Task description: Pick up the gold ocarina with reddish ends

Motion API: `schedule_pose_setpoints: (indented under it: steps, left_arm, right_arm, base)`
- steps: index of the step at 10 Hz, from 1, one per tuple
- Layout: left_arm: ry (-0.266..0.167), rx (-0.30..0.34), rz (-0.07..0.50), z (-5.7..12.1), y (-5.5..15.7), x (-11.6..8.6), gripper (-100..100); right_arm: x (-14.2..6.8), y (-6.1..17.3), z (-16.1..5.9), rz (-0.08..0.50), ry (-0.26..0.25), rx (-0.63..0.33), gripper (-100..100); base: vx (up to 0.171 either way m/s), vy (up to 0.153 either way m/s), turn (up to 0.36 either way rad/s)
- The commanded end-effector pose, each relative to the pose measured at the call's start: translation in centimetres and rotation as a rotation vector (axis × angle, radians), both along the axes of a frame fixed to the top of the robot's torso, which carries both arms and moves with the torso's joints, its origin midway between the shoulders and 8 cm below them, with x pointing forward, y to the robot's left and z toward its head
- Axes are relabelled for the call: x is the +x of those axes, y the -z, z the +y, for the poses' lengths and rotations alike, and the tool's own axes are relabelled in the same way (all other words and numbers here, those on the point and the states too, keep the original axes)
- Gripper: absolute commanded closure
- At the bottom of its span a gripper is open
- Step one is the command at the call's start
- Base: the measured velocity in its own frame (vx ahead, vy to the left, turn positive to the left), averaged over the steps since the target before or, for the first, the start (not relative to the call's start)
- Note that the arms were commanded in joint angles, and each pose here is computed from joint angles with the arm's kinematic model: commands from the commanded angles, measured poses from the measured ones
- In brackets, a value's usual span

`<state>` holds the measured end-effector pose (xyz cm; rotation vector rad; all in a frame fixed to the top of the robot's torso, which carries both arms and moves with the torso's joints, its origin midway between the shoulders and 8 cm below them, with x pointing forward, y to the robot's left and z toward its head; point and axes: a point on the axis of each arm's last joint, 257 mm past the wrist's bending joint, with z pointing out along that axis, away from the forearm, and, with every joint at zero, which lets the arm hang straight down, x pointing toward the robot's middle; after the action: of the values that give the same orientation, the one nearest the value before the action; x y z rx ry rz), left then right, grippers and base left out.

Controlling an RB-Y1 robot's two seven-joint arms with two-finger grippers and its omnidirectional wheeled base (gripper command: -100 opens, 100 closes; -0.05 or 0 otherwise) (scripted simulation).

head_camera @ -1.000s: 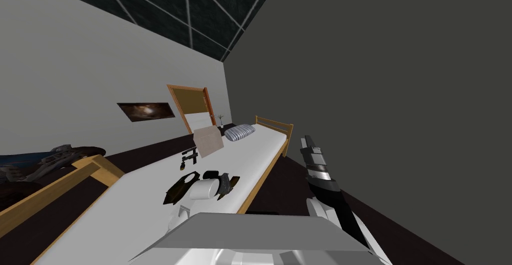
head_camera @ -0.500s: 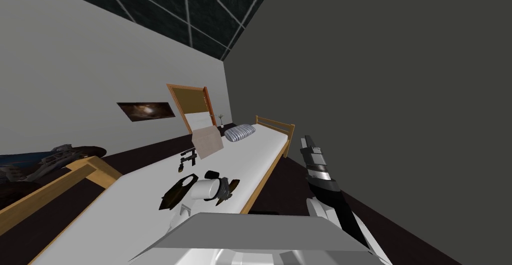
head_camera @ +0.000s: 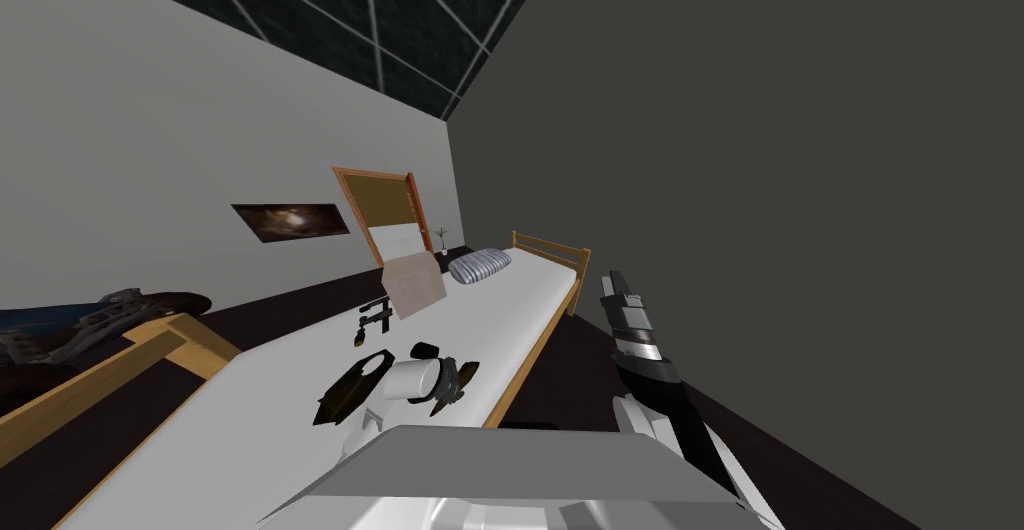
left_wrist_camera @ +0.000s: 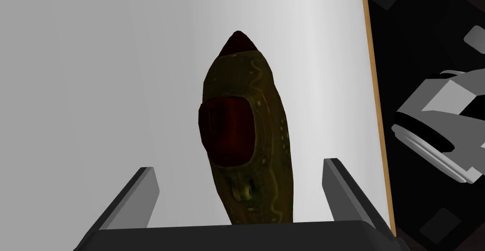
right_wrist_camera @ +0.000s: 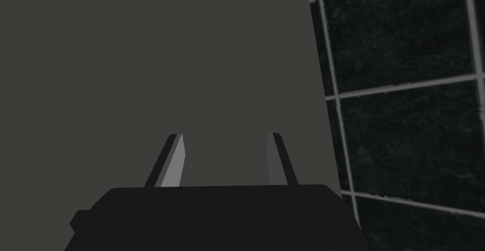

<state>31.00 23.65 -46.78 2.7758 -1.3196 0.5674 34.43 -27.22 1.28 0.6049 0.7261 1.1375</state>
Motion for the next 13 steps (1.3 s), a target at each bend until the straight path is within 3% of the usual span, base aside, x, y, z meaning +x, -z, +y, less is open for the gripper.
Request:
schedule_pose_setpoints:
  steps: [1, 3, 4, 8, 9, 10, 13]
  left_arm:
    - [0.000, 0.001, -0.002, -0.1, 0.8, 0.1, -100]
    - [0.000, 0.000, 0.000, -0.1, 1.1, 0.0, -100]
    - [0.000, 0.001, -0.002, -0.1, 1.2, 0.1, 100]
    - [-0.001, -0.001, -0.001, -0.1, 1.2, 0.0, 100]
    - [-0.001, 0.000, -0.001, -0.1, 1.2, 0.0, 0]
    - [0.000, 0.000, -0.002, 0.0, 0.4, 0.0, 100]
    - [0.001, 0.001, -0.002, 0.1, -0.8, -0.1, 100]
  right_arm:
    - [0.0, 0.0, 0.0, 0.000, 0.000, 0.000, 0]
    - [0.0, 0.0, 0.0, 0.000, 0.000, 0.000, 0]
    - [0.0, 0.0, 0.0, 0.000, 0.000, 0.000, 0]
    - [0.0, 0.0, 0.0, 0.000, 0.000, 0.000, 0]
    - [0.0, 0.0, 0.0, 0.000, 0.000, 0.000, 0]
    - [0.0, 0.0, 0.0, 0.000, 0.000, 0.000, 0]
    - [0.0, 0.0, 0.0, 0.000, 0.000, 0.000, 0]
  base:
    - [0.016, -0.007, -0.001]
    - [0.012, -0.005, -0.001]
    - [0.000, 0.000, 0.000]
    - [0.000, 0.000, 0.000]
    - [0.000, 0.000, 0.000]
    - [-0.012, 0.002, -0.002]
    - [-0.015, 0.007, 0.000]
